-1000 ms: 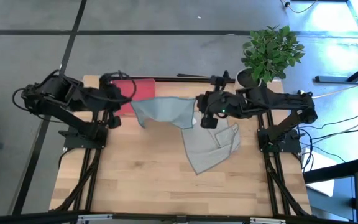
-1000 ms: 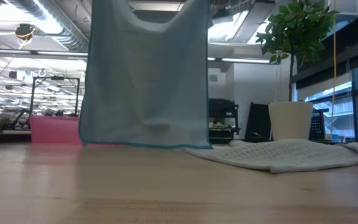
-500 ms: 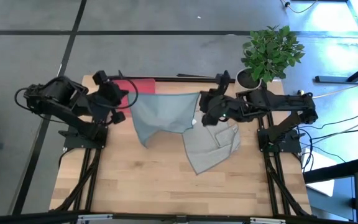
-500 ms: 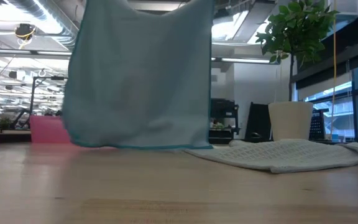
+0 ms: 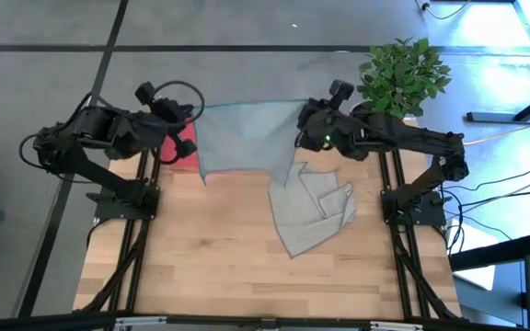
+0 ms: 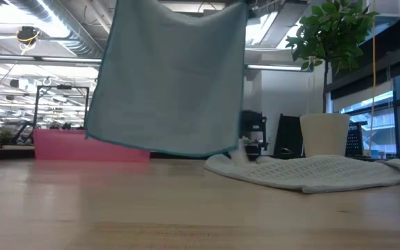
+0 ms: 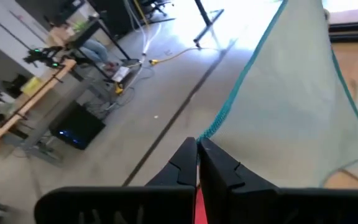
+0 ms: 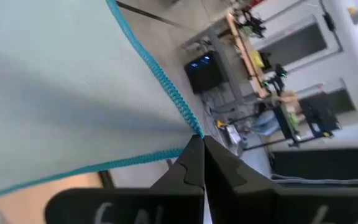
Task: Roll microfiber towels into tight, uniform cylinder then place into a basket
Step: Fold the blue towel
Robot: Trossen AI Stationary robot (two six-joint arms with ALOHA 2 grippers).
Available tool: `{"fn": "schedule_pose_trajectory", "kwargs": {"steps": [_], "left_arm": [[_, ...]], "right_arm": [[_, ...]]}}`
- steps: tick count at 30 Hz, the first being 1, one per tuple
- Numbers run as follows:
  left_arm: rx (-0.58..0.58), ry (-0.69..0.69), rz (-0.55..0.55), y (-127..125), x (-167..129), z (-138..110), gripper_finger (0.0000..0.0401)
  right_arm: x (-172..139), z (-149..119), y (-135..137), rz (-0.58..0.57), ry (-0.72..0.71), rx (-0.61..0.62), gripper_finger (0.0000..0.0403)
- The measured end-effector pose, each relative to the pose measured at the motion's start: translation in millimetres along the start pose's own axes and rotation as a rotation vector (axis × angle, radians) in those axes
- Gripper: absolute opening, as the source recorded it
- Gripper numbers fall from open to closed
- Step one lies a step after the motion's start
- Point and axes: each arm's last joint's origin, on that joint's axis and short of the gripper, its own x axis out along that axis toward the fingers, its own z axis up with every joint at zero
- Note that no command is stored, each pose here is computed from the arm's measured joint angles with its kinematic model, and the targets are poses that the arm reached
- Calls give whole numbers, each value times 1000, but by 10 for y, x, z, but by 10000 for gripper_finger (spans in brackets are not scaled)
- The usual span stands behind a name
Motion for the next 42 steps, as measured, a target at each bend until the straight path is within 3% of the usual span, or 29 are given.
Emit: {"fn": "schedule_pose_trajectory", "kwargs": {"steps": [5, 9, 17, 25, 34, 42], "left_arm": [[22, 11, -13, 32, 51, 11, 0], [25, 20, -88, 16, 57, 3, 0], [32, 113, -354, -106, 33, -80, 0], [75, 205, -430, -305, 15, -126, 0], [95, 270, -577, -604, -58, -126, 0], [98, 334, -676, -958, -239, -167, 0]], "right_arm": [[86, 4, -72, -43, 14, 6, 0], [97, -5, -73, -31, 16, 10, 0], [15, -133, 77, 218, 56, 29, 0], [-161, -240, 200, 313, 130, 43, 0], [-436, -223, 381, 500, 100, 76, 0], [-617, -372, 857, 661, 145, -45, 0]]}}
